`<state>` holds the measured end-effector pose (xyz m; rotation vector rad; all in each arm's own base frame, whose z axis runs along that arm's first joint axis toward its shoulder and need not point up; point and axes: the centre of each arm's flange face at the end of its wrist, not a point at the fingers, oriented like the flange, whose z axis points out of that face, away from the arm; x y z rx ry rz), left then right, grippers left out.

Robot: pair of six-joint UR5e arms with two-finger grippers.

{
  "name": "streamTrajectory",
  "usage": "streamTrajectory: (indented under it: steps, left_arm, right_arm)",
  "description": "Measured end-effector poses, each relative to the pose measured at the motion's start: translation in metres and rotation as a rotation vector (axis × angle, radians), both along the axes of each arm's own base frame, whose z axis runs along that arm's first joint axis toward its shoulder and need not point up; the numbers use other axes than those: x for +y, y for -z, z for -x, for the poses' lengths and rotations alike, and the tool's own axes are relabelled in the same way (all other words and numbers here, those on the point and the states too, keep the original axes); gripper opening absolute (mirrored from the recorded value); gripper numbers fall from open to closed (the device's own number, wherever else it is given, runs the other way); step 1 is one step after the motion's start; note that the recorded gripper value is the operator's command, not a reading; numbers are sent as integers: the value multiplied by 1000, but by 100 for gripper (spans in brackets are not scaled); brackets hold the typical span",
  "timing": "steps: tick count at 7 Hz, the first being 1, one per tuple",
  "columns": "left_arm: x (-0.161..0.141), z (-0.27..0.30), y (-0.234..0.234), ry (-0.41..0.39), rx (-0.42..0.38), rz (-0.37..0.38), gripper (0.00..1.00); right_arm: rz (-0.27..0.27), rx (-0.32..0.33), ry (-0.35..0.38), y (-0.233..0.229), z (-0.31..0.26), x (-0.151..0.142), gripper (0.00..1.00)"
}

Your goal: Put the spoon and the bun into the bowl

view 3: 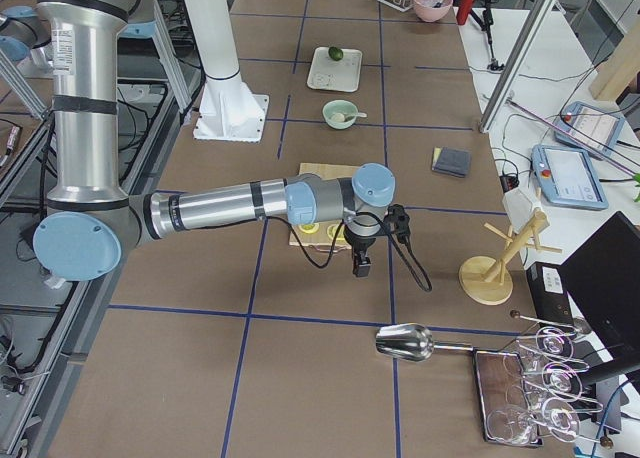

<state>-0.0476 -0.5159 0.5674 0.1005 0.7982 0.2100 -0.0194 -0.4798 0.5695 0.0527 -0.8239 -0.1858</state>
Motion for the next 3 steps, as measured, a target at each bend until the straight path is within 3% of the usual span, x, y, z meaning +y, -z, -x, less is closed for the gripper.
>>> streamTrajectory:
  steps: [3]
  left_arm:
    - [-5, 15, 6, 29, -3, -13, 100]
  right_arm:
    - [-31, 23, 1, 4, -7, 4, 100]
